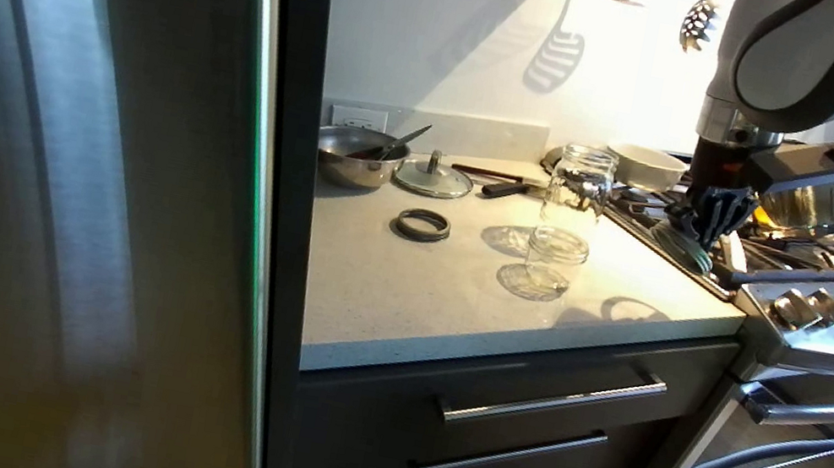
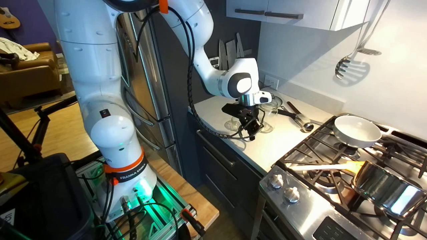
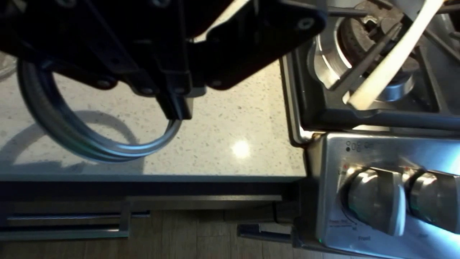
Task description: Remove the canning lids from the two jars and put them on the counter top one at a time
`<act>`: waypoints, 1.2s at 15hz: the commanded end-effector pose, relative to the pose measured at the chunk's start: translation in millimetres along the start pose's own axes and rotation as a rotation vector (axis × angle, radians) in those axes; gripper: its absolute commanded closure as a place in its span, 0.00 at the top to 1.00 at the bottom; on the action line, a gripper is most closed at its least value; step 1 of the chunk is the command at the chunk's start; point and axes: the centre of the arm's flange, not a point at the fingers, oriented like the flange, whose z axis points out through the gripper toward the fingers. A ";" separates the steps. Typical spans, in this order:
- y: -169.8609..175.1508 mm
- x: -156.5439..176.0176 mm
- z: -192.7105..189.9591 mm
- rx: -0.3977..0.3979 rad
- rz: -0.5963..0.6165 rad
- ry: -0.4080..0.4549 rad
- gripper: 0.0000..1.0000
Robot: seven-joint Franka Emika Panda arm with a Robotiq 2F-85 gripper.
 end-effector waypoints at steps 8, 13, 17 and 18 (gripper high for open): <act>-1.7 -3.9 42.0 -0.165 0.194 -0.039 0.01; 1.7 1.2 58.9 -0.204 0.286 -0.038 0.01; 2.3 11.4 69.7 -0.216 0.312 -0.039 0.01; 2.4 13.6 71.9 -0.216 0.314 -0.039 0.01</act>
